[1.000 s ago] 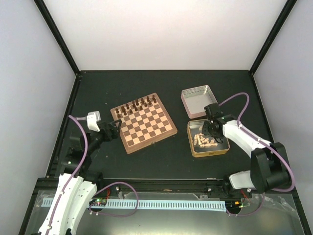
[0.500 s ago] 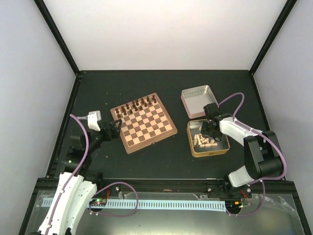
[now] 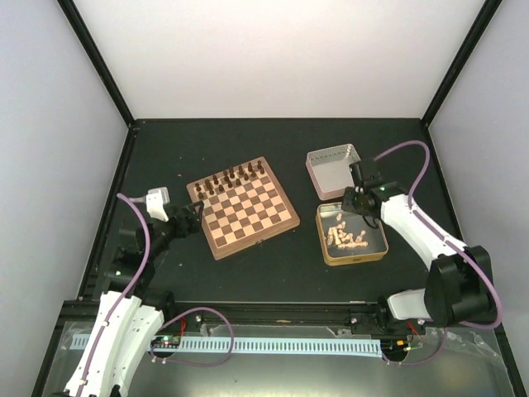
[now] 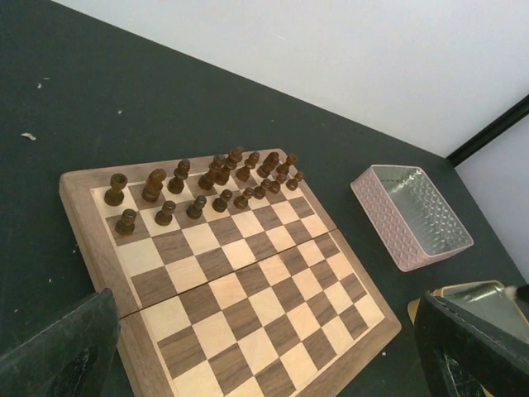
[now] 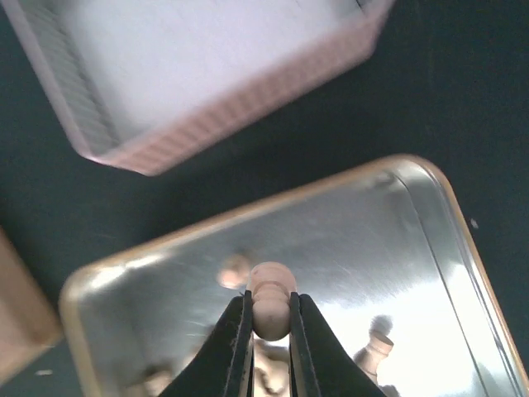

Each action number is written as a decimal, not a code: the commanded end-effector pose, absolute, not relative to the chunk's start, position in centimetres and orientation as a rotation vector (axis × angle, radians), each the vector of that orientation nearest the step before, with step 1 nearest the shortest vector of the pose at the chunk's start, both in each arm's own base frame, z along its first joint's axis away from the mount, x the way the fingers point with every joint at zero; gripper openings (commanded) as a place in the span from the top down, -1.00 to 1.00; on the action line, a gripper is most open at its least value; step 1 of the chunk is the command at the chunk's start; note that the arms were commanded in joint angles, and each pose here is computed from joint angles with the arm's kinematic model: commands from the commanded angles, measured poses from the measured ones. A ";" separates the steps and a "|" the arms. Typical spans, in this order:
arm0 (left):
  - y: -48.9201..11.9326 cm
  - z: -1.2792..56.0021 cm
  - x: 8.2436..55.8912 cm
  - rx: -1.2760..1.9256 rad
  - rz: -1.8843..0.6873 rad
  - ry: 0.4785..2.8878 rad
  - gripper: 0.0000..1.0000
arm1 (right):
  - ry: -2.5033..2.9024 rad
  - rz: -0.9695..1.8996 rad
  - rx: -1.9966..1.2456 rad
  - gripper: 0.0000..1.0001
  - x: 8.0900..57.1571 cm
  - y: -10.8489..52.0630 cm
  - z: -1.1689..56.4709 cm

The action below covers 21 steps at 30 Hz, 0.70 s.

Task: Set up the chess pieces on the board
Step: Pick up the chess piece from the storage box, then place the chess piece on the chessboard.

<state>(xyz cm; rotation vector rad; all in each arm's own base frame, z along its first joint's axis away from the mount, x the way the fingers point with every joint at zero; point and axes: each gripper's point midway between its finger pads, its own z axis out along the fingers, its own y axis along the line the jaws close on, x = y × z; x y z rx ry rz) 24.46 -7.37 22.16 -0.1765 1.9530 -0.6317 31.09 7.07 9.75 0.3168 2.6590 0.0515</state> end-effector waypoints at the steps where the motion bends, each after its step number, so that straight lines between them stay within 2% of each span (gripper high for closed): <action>1: -6.6 22.3 24.2 -0.215 -0.591 1.952 -0.98 | 2.590 0.197 0.197 0.88 32.5 10.7 14.6; 6: -6.4 21.5 23.9 -0.247 -0.590 1.976 -0.98 | 2.591 0.303 -0.009 0.89 34.1 17.3 16.4; 11: -6.5 20.6 23.4 -0.250 -0.602 2.008 -0.97 | 2.642 0.332 -0.179 0.90 35.1 23.0 15.1; 21: -7.0 21.2 23.1 -0.214 -0.628 1.986 -0.98 | 2.748 0.280 -0.381 0.90 34.5 28.2 10.9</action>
